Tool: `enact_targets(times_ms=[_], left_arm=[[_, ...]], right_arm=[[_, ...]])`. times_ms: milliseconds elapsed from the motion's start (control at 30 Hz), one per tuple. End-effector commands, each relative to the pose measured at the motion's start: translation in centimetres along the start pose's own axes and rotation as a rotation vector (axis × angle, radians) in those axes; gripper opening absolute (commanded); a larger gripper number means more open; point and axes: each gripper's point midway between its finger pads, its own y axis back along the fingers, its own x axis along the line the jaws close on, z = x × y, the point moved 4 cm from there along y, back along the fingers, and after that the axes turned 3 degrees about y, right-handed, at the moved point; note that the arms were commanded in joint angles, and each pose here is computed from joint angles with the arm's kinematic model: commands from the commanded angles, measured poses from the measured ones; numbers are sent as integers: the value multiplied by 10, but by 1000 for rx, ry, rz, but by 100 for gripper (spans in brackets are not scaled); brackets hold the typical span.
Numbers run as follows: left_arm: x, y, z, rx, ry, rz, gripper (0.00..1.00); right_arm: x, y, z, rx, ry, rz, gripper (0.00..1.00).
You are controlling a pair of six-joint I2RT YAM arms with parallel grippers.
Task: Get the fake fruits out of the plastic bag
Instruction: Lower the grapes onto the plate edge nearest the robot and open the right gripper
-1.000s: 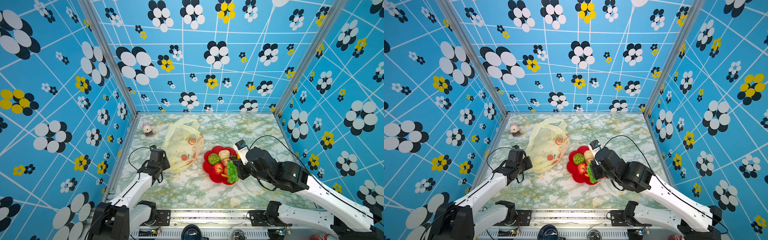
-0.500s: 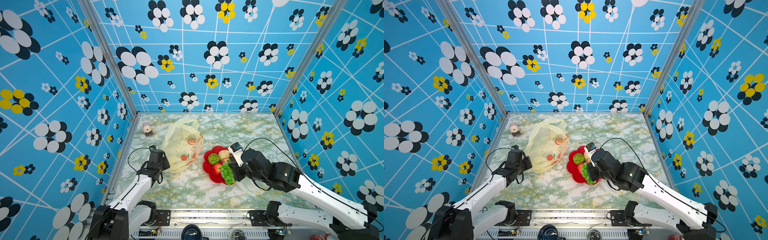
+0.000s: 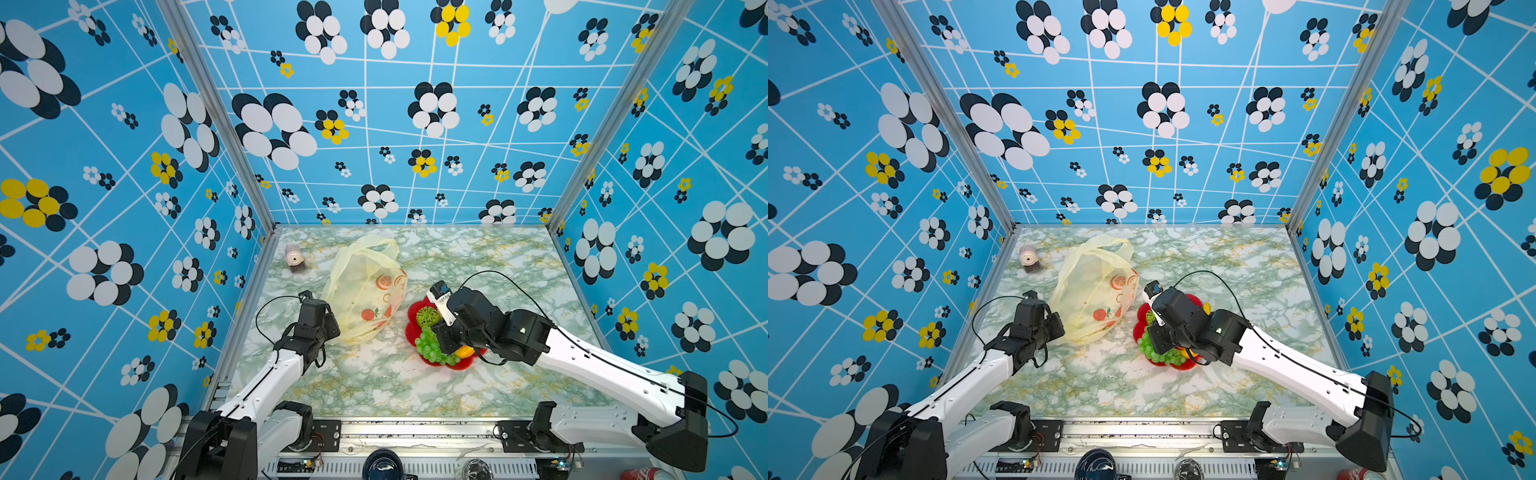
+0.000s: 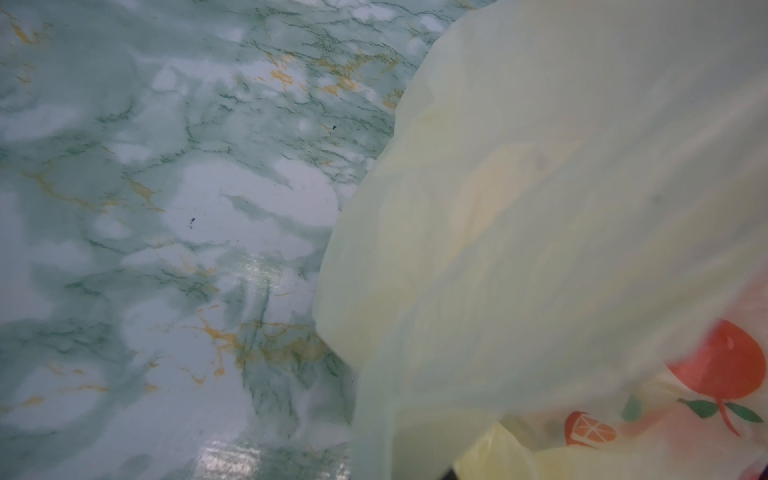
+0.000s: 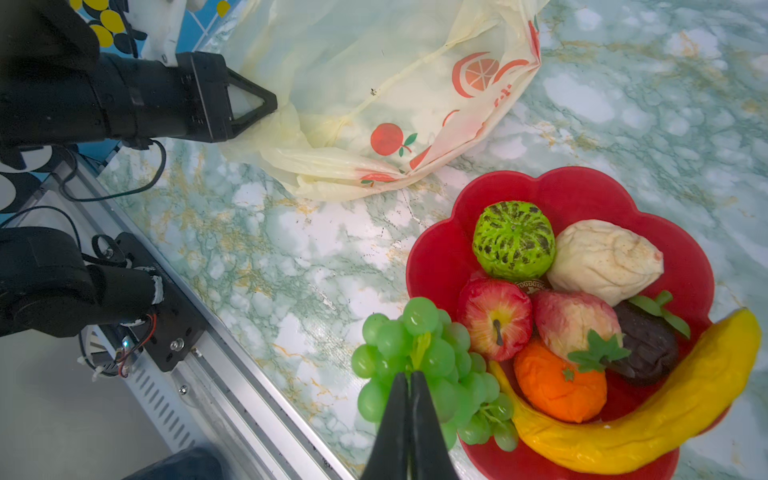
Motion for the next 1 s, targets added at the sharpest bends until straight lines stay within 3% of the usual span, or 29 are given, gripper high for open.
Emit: enact_targets(times_ms=[0,633,967], left_arm=[[5,0,-1,-12,-8,9,0],[3,-1,-2,-10,-12,-8,0],[0,-2,-2,-6,-18,-22,0]], right_arm=[[9,-5,19,-33,12,19,0],[-20,-71,27,62,-25,-119,0],[-39,-88,16,131,-35,-219,0]])
